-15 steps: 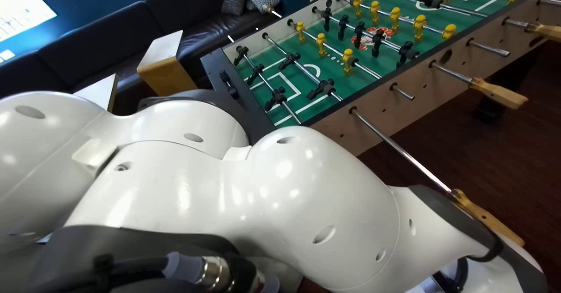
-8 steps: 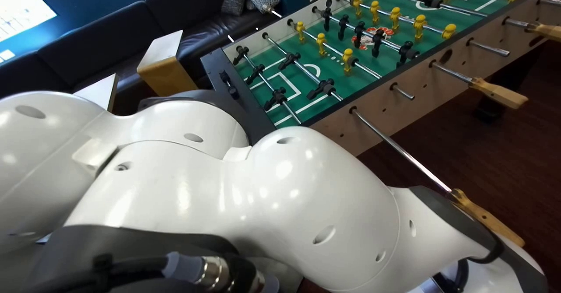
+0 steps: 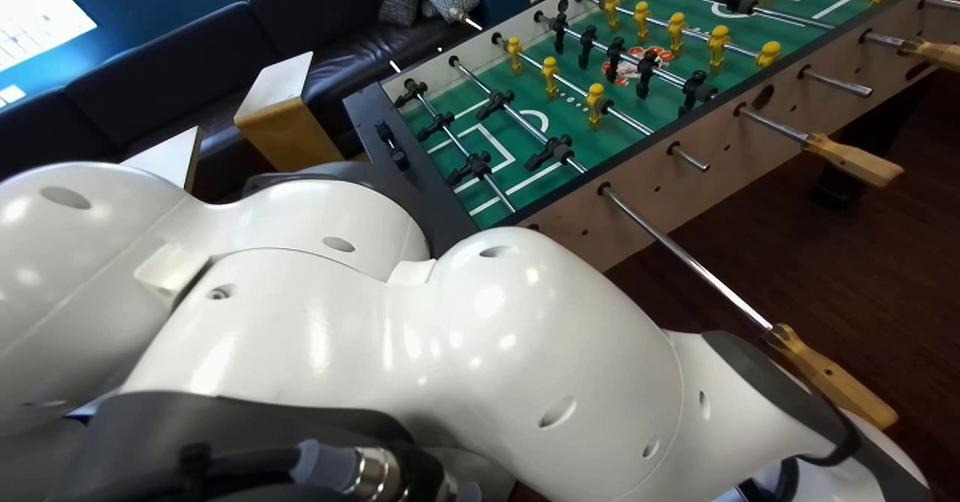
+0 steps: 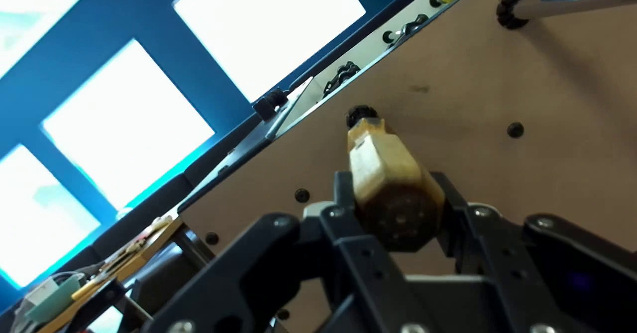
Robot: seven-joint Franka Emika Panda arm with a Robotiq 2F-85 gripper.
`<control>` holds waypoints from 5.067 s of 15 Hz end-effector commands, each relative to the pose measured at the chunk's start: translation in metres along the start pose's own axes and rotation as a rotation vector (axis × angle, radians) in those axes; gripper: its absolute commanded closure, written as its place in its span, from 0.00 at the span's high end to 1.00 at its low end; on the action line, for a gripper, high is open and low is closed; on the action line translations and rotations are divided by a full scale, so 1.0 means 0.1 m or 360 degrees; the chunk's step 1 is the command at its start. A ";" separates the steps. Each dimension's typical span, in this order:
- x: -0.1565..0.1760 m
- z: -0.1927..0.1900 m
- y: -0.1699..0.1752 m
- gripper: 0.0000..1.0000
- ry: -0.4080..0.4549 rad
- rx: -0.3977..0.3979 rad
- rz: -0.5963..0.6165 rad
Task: Twist the first handle to the right
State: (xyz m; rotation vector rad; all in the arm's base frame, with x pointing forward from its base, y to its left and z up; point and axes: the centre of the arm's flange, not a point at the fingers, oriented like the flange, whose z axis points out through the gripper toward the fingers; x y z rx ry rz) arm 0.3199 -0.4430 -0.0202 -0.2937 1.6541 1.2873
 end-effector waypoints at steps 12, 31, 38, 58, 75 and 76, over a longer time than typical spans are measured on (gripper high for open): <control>-0.07 -0.16 0.04 0.40 0.0050 0.0031 0.0741; -0.22 0.04 0.33 0.15 0.0056 -0.0159 0.1559; -0.09 -0.11 0.04 0.40 0.0059 0.0037 0.1550; -0.24 -0.29 0.54 1.00 0.0108 0.0296 0.1828; -1.13 0.60 1.81 1.00 0.0662 0.0255 0.1785; -1.17 0.68 1.85 1.00 0.0692 0.0234 0.1772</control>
